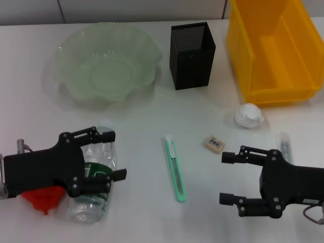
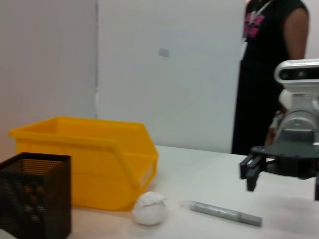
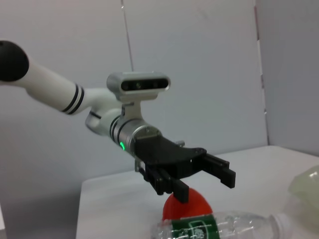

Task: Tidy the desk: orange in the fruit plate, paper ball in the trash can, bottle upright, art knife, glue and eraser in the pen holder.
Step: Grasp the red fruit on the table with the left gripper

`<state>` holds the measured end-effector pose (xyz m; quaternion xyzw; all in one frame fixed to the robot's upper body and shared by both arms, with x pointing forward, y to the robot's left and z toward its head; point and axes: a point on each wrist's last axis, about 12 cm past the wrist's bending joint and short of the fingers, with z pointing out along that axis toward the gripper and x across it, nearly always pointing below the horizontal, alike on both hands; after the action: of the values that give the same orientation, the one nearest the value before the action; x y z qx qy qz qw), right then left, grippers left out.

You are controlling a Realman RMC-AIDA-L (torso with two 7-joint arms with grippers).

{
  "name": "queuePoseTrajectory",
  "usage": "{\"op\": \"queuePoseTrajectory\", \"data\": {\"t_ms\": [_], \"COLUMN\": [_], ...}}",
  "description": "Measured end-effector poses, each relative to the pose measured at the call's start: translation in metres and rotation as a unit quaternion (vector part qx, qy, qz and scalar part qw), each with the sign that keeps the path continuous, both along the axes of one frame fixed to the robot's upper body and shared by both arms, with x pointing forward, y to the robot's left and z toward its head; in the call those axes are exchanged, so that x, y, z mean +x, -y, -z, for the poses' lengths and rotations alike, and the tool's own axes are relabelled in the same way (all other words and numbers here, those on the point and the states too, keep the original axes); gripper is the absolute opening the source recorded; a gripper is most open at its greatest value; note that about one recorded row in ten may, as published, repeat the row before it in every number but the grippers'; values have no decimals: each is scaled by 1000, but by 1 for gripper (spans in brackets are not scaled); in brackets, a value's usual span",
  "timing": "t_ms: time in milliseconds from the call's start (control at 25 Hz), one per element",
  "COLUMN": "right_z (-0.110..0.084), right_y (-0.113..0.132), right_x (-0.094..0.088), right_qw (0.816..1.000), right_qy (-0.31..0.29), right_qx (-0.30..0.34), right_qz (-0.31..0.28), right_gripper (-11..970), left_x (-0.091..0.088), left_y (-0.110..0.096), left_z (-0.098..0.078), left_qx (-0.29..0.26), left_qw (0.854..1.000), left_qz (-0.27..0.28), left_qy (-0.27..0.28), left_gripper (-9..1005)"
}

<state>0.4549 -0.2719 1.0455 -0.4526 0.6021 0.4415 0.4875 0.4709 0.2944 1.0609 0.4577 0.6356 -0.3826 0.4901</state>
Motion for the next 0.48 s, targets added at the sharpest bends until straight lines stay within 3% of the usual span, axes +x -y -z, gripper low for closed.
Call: {"op": "queuePoseTrajectory", "data": {"t_ms": [480], "right_z": [1], "right_y": [-1], "right_x": [1], "right_qw": [1000], "right_qy": [-2], "right_qx": [0], "right_qz": [7], "right_gripper": [783], "left_x": [-5], "left_y": [-5], "left_z": [1], "left_qx": [-3], "left_qw": [1000], "left_qz": [-7], "left_qy": [-6], "left_gripper": [814]}}
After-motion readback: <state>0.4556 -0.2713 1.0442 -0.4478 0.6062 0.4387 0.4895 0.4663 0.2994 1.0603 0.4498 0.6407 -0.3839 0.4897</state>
